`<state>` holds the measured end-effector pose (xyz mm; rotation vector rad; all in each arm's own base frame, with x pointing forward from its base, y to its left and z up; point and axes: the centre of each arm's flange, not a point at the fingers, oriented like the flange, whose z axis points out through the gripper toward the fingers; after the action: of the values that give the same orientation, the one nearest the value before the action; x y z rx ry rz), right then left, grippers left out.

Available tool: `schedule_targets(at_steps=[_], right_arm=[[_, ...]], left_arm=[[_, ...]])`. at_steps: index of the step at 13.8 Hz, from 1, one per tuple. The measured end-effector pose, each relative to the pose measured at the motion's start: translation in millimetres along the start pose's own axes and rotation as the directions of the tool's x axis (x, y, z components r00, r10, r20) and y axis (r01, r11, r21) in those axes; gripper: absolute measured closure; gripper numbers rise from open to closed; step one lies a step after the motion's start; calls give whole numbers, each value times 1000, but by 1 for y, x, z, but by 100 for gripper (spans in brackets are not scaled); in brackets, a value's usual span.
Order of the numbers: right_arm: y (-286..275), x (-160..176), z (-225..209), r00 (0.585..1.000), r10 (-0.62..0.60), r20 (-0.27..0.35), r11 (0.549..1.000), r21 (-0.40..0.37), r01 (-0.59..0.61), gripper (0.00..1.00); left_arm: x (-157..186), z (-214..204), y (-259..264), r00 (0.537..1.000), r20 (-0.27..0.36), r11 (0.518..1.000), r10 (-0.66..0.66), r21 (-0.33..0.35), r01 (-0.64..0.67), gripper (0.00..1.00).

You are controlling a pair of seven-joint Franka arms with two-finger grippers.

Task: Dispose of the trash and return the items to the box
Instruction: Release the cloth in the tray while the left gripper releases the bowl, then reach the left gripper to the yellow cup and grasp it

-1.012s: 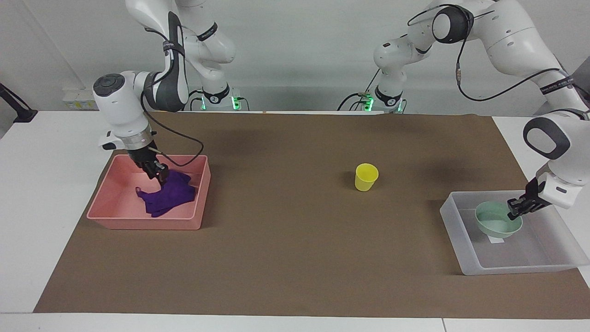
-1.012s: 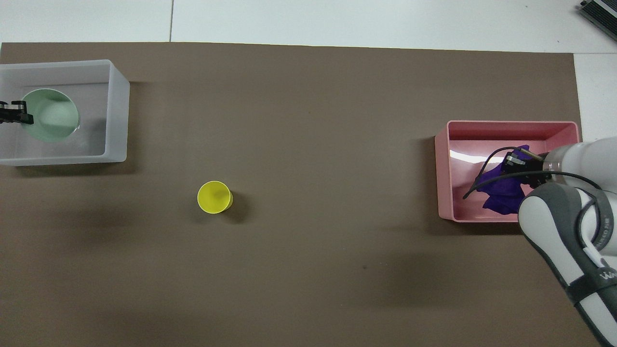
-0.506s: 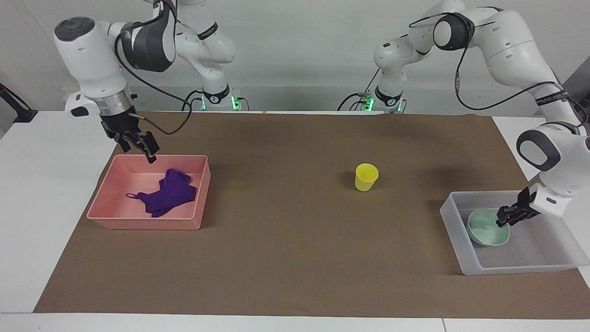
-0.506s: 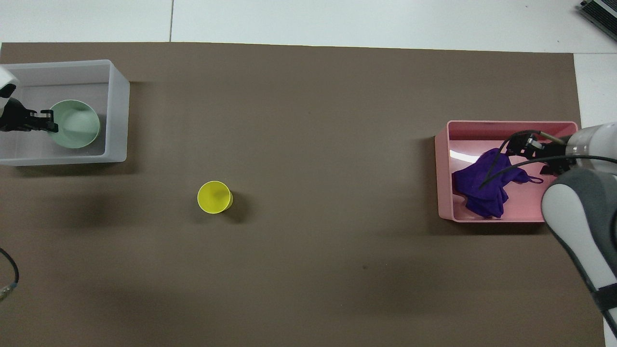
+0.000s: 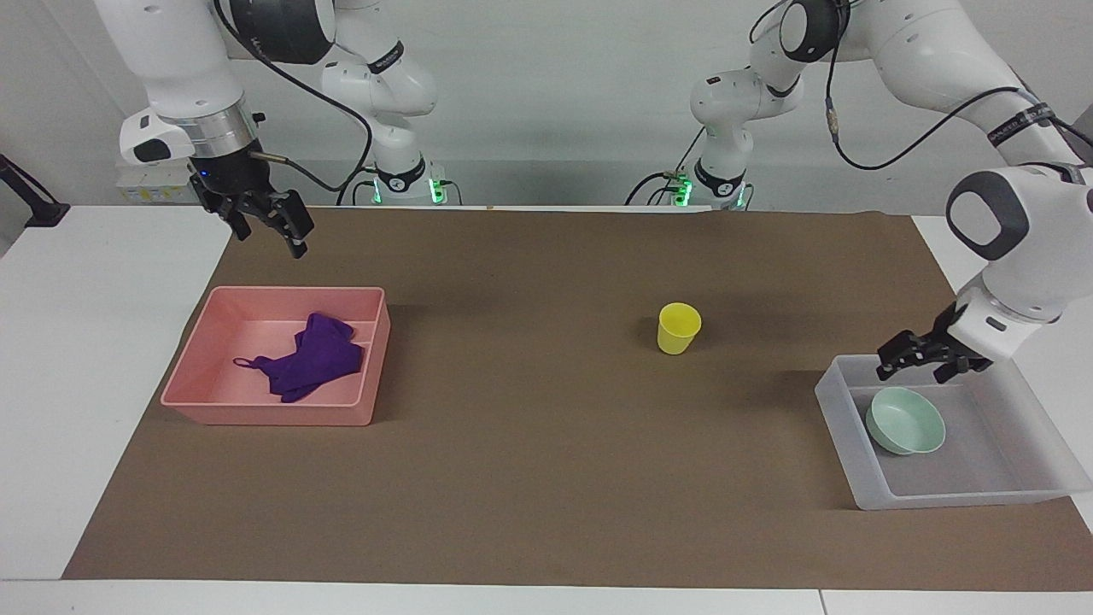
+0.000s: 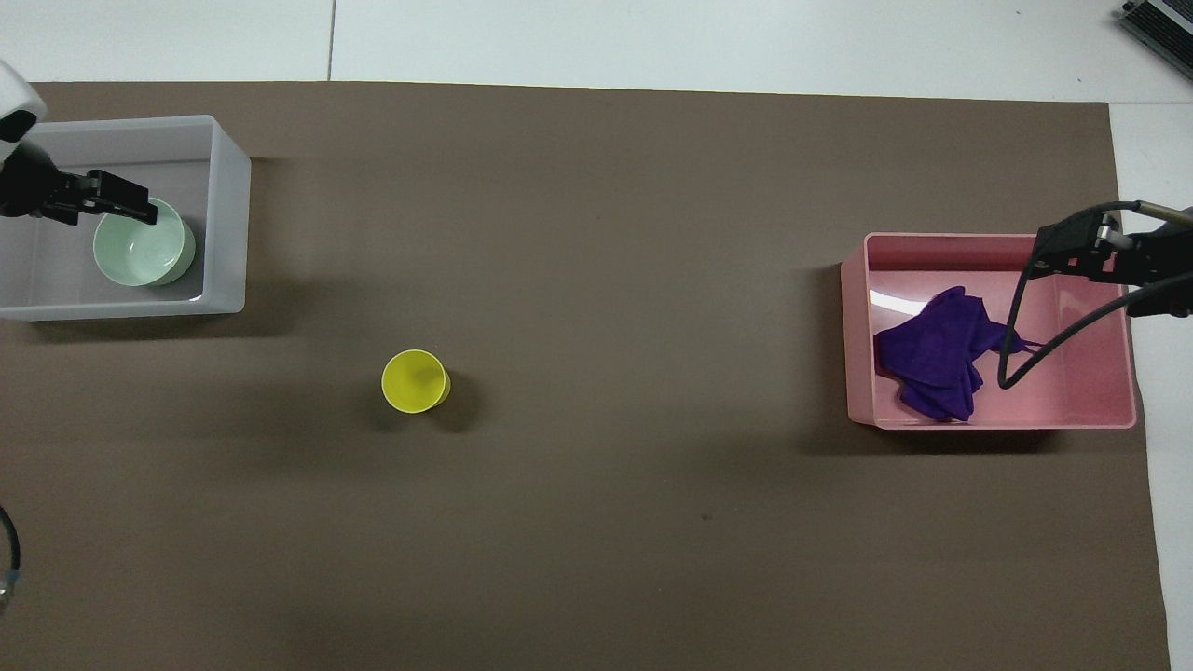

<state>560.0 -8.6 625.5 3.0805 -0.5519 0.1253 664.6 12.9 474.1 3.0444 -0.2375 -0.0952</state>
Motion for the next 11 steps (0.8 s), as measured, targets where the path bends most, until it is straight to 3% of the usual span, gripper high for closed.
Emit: schedule_targets(at_steps=[5, 7, 11], right_arm=[[-4, -4, 7, 999, -18, 45, 1000, -13, 19, 0], [-5, -5, 8, 998, -35, 52, 999, -14, 35, 0], [-6, -5, 8, 988, -146, 53, 989, -8, 147, 0]], left_arm=[[-13, 57, 164, 984, 167, 998, 59, 4, -61, 0], [-28, 84, 227, 977, 197, 995, 82, 33, -91, 0], [-49, 118, 229, 972, 221, 994, 76, 57, -91, 0]])
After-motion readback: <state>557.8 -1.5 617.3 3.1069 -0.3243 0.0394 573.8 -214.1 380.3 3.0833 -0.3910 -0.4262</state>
